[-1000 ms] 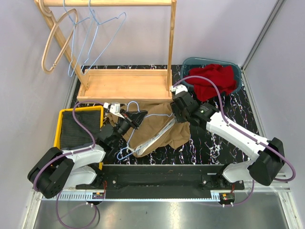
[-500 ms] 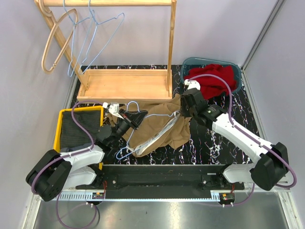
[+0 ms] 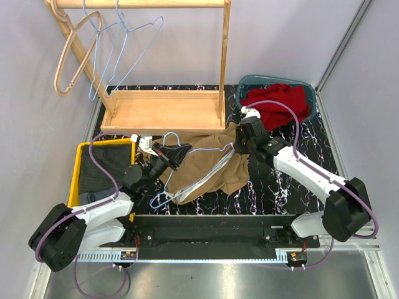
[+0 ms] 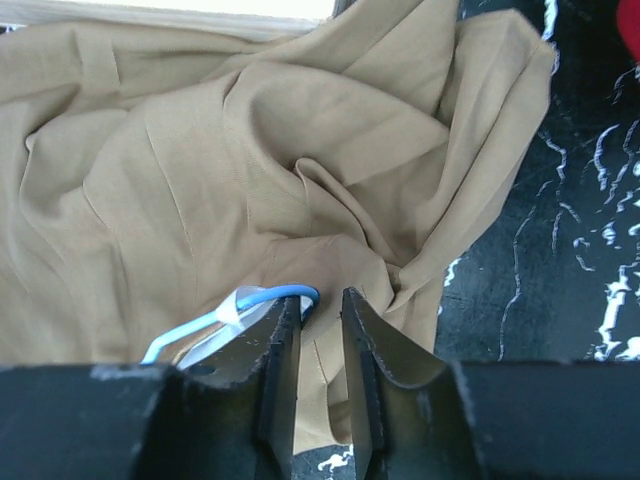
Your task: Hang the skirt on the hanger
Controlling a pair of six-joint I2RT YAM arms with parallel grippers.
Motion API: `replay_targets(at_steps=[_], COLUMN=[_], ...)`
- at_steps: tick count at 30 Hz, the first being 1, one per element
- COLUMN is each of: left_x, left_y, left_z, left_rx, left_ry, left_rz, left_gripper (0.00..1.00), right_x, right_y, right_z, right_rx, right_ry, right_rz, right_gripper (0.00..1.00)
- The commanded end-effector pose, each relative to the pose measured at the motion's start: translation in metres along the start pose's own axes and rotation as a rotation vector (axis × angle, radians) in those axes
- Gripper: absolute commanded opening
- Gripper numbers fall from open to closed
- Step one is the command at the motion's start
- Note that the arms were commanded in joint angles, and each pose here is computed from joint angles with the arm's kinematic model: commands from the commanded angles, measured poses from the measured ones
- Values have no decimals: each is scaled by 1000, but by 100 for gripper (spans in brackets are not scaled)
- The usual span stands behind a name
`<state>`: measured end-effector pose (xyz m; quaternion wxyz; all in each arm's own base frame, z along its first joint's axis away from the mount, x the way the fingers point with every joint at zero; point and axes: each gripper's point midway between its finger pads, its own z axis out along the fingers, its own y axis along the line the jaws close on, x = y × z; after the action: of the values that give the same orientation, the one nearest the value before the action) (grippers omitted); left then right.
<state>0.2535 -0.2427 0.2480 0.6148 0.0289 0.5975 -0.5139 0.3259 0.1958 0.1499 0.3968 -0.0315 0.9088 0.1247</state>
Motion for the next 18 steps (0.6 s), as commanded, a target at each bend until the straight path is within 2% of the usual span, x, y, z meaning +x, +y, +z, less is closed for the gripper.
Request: replay_targets(at_steps=[1, 5, 13, 17, 18], left_x=[-24, -29, -29, -24, -23], left_y=[-17, -18, -13, -12, -12], left_z=[0, 2, 6, 9, 10], left_rx=[59, 53, 36, 39, 42], left_ry=[-88, -109, -123, -111, -109], left_rz=[18, 15, 1, -10, -12], left_gripper=[0, 0, 0, 0, 0], right_x=[1, 12, 7, 3, 2], right_y=[7, 20, 56, 68, 70], right_z=[6, 5, -18, -27, -27], right_rx=[-45, -141, -361, -430, -437], right_ry=[-15, -2, -21, -24, -21], right_rz=[32, 53, 105, 109, 113], right_gripper=[28, 27, 28, 33, 39])
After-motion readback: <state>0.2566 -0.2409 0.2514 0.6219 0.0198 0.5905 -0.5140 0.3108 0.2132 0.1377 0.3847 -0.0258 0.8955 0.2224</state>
